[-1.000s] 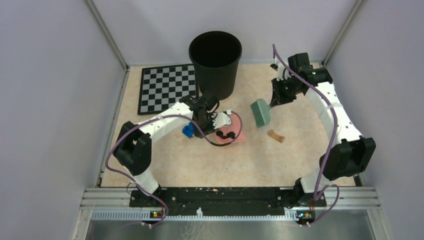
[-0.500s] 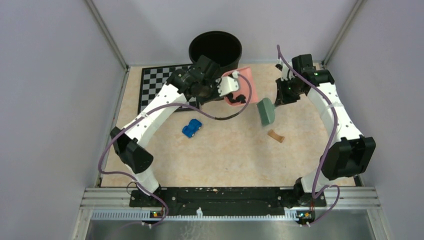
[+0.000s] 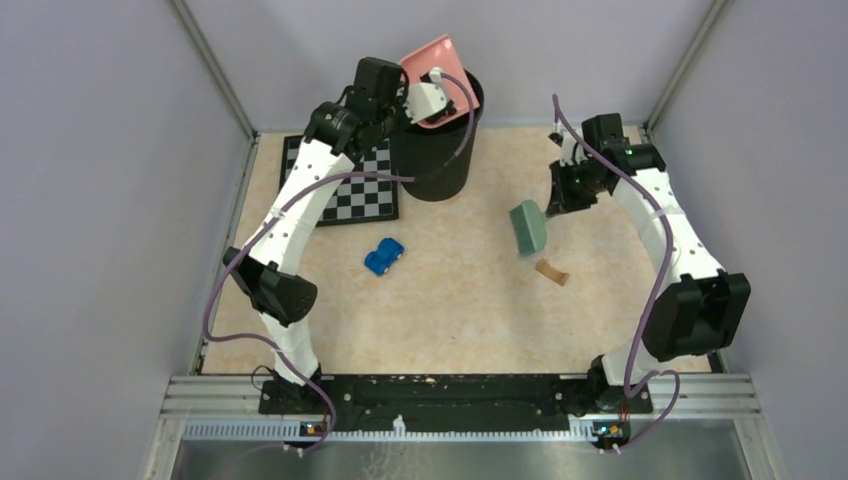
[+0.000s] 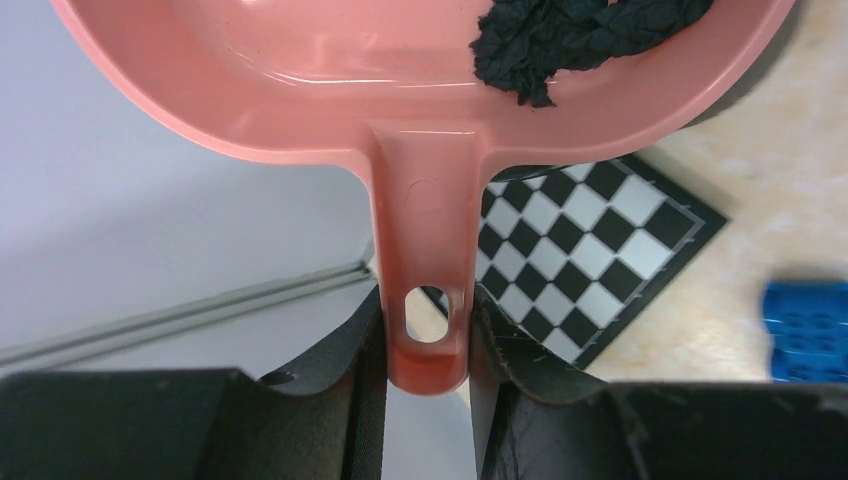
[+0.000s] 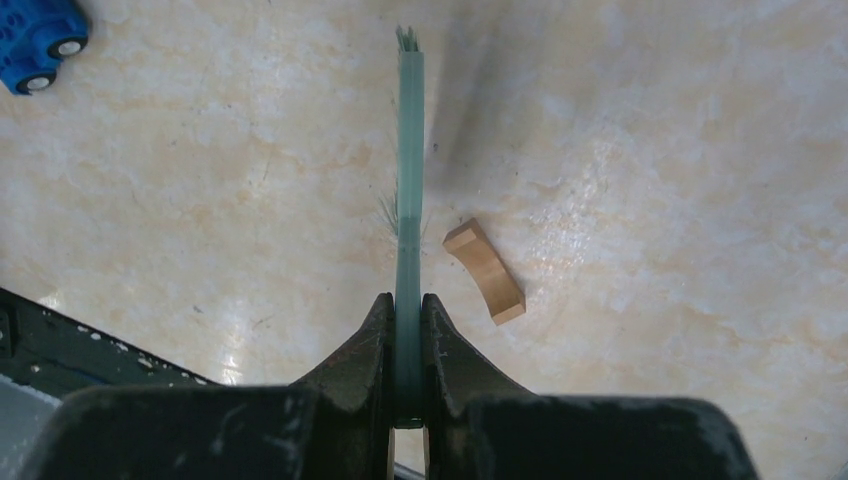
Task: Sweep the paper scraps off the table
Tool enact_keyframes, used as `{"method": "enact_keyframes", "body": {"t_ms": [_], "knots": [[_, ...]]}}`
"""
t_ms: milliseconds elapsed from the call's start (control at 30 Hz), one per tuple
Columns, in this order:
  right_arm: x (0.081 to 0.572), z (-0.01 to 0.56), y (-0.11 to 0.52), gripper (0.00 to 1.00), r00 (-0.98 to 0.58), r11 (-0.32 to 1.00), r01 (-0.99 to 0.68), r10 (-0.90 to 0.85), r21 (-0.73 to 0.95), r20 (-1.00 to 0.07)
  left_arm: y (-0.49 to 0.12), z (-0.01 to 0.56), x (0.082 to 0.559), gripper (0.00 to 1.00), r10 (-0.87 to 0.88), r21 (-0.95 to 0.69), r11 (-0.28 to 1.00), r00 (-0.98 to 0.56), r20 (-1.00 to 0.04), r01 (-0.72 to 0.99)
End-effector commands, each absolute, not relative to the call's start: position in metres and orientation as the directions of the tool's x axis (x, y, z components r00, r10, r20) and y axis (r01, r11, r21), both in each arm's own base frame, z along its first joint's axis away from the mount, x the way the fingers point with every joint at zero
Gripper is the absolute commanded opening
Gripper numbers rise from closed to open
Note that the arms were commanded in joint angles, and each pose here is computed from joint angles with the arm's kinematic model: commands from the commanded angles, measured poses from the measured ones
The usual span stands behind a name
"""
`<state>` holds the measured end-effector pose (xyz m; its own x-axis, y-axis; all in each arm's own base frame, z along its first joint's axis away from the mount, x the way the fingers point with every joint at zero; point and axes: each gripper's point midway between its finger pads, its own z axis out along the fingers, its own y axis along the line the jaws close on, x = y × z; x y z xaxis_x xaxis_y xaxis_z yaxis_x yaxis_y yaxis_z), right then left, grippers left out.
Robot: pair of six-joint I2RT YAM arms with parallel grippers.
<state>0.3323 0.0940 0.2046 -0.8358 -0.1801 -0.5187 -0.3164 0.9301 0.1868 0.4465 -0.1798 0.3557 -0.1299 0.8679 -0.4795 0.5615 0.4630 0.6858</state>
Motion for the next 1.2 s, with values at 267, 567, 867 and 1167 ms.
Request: {"method": "enact_keyframes", "body": {"t_ms": [267, 567, 867, 1167], "knots": [[0.316, 0.212, 0.096, 0.00, -0.820, 0.922, -0.326, -0.164, 0.211, -0.548, -0.096, 0.424, 0.520, 0.00, 0.931, 0.900, 0.364, -0.125, -0.343, 0.238], [0.306, 0.211, 0.097, 0.00, -0.821, 0.915, -0.336, -0.169, 0.222, -0.545, -0.101, 0.471, 0.553, 0.00, 1.000, 0.999, 0.003, -0.021, -0.002, 0.053], [0.303, 0.212, 0.095, 0.00, -0.818, 0.919, -0.332, -0.168, 0.213, -0.550, -0.126, 0.503, 0.560, 0.00, 0.894, 0.885, -0.437, 0.034, 0.447, -0.162], [0.300, 0.210, 0.096, 0.00, -0.820, 0.916, -0.336, -0.170, 0.220, -0.546, -0.125, 0.493, 0.559, 0.00, 0.871, 0.861, -0.483, 0.009, 0.490, -0.162]]}}
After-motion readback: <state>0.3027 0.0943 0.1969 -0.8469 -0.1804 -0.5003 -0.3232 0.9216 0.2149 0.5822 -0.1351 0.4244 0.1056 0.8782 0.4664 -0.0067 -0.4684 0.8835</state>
